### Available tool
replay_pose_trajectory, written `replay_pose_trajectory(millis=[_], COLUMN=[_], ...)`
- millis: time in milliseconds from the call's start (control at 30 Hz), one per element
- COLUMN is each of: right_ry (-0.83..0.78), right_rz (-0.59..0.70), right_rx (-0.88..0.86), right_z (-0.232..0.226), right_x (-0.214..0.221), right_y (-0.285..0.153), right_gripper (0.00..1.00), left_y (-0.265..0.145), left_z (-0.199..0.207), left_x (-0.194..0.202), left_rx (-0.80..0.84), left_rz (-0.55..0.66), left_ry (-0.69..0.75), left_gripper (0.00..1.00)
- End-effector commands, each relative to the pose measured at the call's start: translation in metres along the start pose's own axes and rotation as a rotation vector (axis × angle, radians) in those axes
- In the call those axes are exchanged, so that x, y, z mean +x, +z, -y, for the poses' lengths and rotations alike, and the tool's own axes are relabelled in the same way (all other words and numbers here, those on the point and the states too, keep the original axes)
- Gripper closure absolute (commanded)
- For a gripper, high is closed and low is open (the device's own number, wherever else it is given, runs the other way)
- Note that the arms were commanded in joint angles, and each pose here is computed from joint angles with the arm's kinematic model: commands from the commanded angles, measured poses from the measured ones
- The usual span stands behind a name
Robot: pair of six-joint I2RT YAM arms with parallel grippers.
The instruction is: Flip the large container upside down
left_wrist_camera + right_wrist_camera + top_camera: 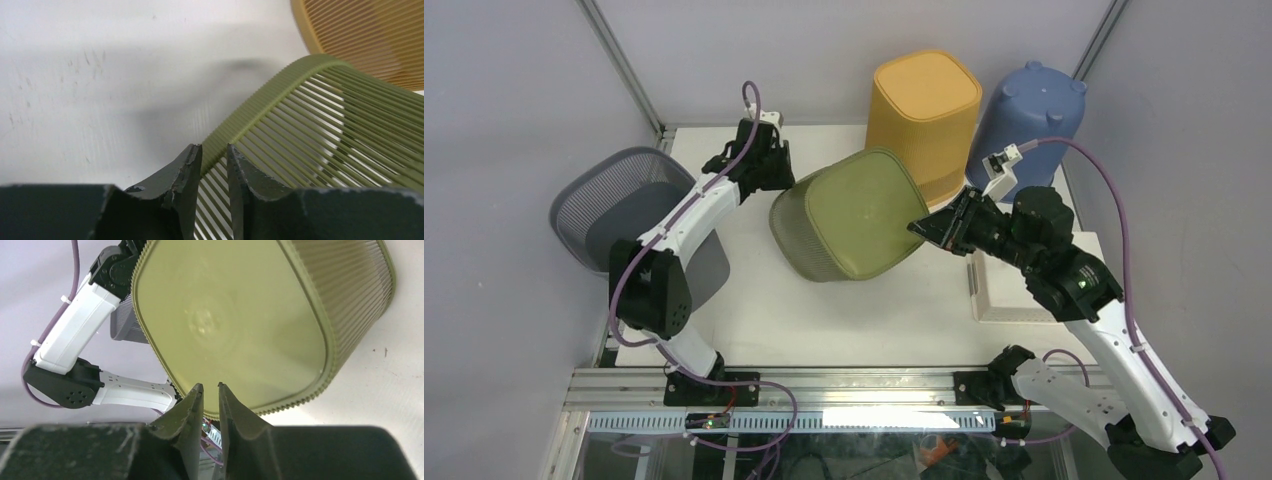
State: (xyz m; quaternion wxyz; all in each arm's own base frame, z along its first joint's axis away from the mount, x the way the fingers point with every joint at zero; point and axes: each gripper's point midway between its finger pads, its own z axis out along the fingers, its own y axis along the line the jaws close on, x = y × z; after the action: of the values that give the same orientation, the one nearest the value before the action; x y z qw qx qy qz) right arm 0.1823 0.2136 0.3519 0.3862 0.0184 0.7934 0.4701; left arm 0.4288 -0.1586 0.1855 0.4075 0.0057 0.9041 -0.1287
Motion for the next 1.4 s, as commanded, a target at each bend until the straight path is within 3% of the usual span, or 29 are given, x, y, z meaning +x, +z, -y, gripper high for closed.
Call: replay_pose_trajectory(millis=[0,200,433,633,800,900,1067,1367], right_ry=[-0.033,-0.041,-0.127,-0.026,0.071,0.083,0.068,0.014], right_rz=[-0.022,-0.048,-0.097,-0.192,-0.205,-0.202,-0.165,-0.018], right_rx=[-0.015,0.020,0.102,0.009,-0.085,-0.105,-0.074,0.017], right_z=[-0.001,0.013,0.031,0.042,0.049,0.048,0.051,0.040], right_x=[0.005,0.016,0.024,0.061,0.095,0.103,0.097,0.025], right_y=[-0.001,-0.001,-0.010,0.014,0.052,0.081,0.145,0.283], right_gripper=[0.78,0.77,0.69,0.67,0.66,0.59,0.48,0.37], left_y=[0.007,0.009,-0.003,-0.047,-0.137,-0.190,-0.257,-0.312], left_z=[-0.002,0.003,0.008,0.014,0.038,0.050,0.042,-0.005], left_x=[-0.004,-0.027,-0.053,-0.111,-0.173,-0.187,-0.174,-0.127], left_rx=[-0.009,0.002,-0.008,-0.028,0.061,0.129,0.128,-0.056], left_rz=[-0.033,-0.001,0.046,0.178,0.389,0.481,0.543,0.511], left_ry=[0.024,0.017,0.025,0.027,0.024,0.028,0.035,-0.006], left_gripper=[0.70,0.65,0.54,0.43,0.35,0.28,0.19,0.03])
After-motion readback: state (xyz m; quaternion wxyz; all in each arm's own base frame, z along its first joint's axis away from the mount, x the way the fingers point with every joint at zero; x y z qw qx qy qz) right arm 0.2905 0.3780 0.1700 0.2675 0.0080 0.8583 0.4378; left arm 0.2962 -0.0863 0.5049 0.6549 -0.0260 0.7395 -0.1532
